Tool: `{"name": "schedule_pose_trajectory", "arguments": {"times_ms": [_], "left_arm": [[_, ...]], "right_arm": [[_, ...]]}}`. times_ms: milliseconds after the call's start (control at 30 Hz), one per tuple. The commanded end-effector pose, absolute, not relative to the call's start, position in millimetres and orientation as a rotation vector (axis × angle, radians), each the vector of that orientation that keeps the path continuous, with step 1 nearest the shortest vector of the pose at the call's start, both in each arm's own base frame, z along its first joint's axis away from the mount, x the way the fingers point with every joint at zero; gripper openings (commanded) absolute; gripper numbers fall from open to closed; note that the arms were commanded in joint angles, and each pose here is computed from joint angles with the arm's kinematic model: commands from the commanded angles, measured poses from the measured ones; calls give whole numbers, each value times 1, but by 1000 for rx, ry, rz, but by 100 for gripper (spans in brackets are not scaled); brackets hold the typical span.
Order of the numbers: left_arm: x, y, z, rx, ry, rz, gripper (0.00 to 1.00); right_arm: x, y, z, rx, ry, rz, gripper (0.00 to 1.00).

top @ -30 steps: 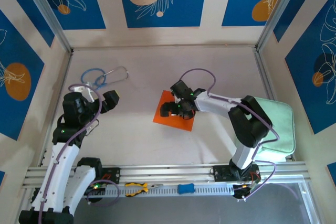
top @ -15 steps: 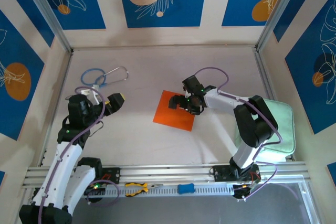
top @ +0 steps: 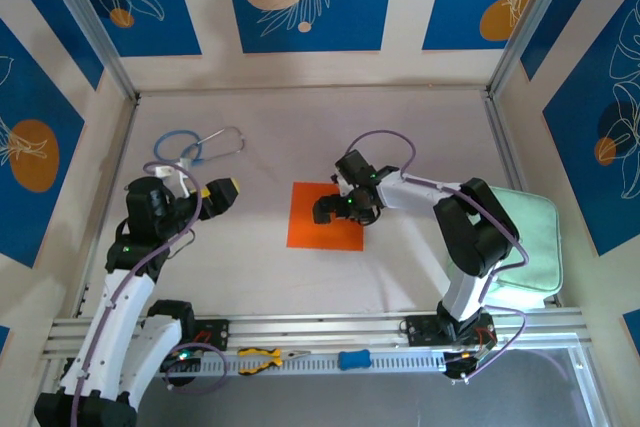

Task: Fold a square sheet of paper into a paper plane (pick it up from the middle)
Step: Move the square sheet of paper to the center of the table.

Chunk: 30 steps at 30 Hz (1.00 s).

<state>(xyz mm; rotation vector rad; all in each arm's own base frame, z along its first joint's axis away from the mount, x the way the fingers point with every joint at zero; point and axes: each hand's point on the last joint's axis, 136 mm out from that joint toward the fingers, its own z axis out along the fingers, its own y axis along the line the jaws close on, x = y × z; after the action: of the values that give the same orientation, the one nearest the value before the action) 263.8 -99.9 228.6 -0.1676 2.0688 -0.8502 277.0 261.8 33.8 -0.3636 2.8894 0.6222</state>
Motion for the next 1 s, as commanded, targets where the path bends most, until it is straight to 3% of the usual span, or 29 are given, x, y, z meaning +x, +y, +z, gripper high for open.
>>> {"name": "schedule_pose_trajectory", "arguments": {"times_ms": [0,167,300,433,600,767,967], "left_arm": [[262,-101,239,-127,2051,-836,100],[261,-104,241,-121,2052,-853,100],[262,-111,239,-126,2060,-918,100],[267,-119,227,-152,2110,-961,100],[267,-142,203,-79,2271,-898,100],[268,-159,194,7,2337,-787,100],[269,-152,197,0,2316,-736,100]], "right_arm": [[245,274,19,-547,2954,703,100],[242,292,30,-518,2940,797,100],[246,310,67,-450,2850,955,100],[260,294,92,-252,2796,938,99],[267,266,96,-17,2777,1019,99],[259,282,89,-80,2809,1098,100],[266,297,67,-113,2898,922,100]]}}
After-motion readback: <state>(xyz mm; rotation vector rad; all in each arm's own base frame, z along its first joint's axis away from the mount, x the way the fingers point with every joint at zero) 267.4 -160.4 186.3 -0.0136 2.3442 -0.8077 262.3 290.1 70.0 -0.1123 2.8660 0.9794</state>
